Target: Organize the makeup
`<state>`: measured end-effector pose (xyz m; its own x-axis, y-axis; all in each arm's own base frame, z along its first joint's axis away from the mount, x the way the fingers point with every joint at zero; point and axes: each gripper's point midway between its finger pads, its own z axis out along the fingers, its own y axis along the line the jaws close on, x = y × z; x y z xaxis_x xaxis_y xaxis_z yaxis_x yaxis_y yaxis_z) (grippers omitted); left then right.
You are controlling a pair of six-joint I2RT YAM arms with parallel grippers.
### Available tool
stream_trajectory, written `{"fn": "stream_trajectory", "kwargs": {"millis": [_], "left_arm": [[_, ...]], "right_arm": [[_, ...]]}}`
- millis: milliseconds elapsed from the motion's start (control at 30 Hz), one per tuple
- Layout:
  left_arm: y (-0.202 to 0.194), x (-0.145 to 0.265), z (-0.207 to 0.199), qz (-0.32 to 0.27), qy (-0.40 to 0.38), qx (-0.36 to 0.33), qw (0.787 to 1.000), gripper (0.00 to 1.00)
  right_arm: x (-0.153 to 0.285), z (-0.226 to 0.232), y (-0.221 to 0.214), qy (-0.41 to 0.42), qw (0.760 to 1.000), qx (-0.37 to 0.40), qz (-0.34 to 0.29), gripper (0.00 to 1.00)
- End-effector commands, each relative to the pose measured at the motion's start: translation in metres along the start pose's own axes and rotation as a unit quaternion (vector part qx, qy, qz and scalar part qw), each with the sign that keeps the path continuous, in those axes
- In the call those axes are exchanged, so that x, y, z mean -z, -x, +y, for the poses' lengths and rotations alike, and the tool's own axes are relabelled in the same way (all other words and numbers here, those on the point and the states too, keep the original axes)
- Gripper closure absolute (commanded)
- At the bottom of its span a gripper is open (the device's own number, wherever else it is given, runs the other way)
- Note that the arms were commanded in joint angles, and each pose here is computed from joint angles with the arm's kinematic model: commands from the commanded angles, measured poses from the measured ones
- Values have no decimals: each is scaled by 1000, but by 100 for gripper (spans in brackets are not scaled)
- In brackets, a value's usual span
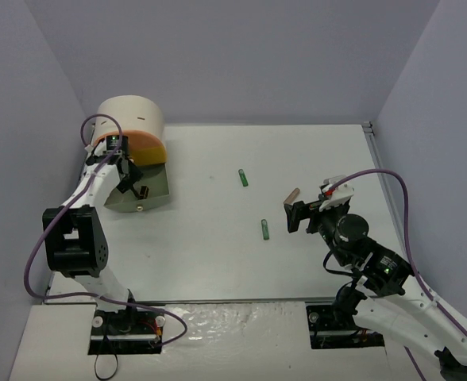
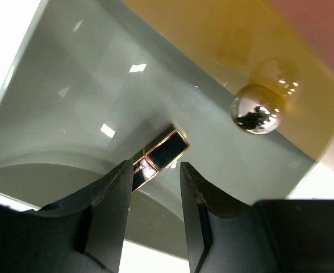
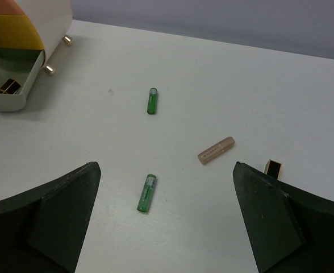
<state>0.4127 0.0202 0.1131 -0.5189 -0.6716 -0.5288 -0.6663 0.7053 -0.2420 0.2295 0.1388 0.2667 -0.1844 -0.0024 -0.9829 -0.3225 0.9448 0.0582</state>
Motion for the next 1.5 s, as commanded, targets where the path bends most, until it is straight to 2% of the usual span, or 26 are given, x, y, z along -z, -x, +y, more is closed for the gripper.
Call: {"fn": "stream_trajectory", "kwargs": {"millis": [0, 167, 267, 433, 533, 900, 1033, 1200, 1467], "left_arm": [[23, 7, -15, -32, -28, 27, 999, 64], [34, 40, -21, -56, -60, 6, 997, 57], [32, 80, -34, -76, -100, -34, 991, 48], [-11, 141, -71, -96, -169, -115, 974, 31], [-55, 160, -91, -84, -202, -154, 964, 26], [-244, 180, -172, -11, -269, -285, 920, 26], [-286, 184, -204, 2, -286, -308, 907, 26], [-330, 167, -224, 23, -280, -330, 901, 27], [-369, 135, -228, 46, -252, -340, 905, 34]], "right_arm": [[-3, -2, 11, -11, 1000, -13, -23, 0], [-2, -3, 11, -13, 1000, -15, -23, 0], [-4, -3, 10, -15, 1000, -12, -19, 0], [-7, -3, 7, -18, 1000, -10, -14, 0], [-7, -3, 8, -20, 1000, -12, -14, 0], [-4, -7, 11, -28, 999, -28, -23, 0], [0, -7, 12, -23, 999, -37, -29, 0], [10, -11, 20, -19, 997, -47, -51, 0], [29, -21, 35, -18, 993, -66, -94, 0]]}}
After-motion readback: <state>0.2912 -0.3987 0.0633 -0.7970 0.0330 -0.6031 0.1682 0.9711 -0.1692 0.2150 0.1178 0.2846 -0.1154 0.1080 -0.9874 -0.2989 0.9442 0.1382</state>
